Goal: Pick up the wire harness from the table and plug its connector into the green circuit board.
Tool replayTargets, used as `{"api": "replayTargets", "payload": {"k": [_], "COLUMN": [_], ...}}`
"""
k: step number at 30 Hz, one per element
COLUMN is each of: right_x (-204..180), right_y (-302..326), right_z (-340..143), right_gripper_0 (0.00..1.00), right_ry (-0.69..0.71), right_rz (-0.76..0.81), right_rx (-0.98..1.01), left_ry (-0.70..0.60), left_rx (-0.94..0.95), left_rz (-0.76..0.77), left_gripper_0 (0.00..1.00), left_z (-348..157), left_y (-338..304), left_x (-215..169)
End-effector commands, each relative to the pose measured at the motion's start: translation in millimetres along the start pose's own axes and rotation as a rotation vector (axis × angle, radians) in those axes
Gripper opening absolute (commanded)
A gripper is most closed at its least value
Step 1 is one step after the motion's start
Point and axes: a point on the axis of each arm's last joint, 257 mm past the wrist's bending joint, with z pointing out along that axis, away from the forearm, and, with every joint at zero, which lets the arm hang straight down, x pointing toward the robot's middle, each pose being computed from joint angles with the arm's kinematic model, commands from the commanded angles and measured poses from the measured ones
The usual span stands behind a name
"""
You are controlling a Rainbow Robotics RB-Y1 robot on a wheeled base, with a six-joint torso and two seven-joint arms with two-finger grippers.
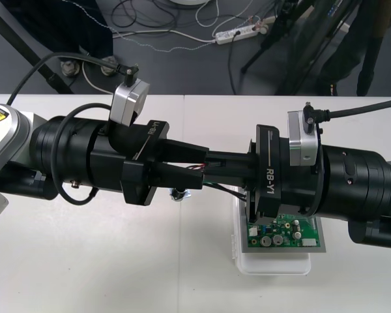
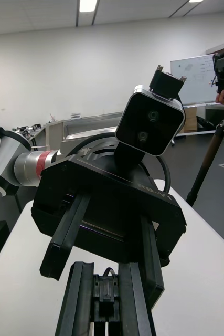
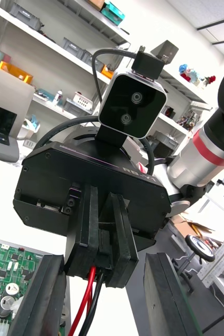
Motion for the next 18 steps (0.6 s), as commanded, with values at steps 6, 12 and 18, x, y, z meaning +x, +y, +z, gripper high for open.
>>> {"api": "replayTargets", "payload": {"k": [6, 12, 18], "right_x": [-18, -34, -46], "right_y": [15, 17, 20], "right_z": [8, 10, 7], "right_gripper_0": [0.0, 0.0, 0.0], "right_ry": [-0.048, -0.113, -0.163], "right_rz": [-0.059, -0.052, -0.042], "right_rx": [-0.036, -0.04, -0.05], "left_ry": [-0.034, -0.025, -0.038], "left_rx": [0.015, 0.007, 0.01], "left_rz": [0.138, 0.179, 0.192], "left_gripper_0": [0.43, 0.43, 0.43], "left_z": [1, -3, -4], "left_y": [-6, -5, -7], "left_x": [-6, -2, -3]}}
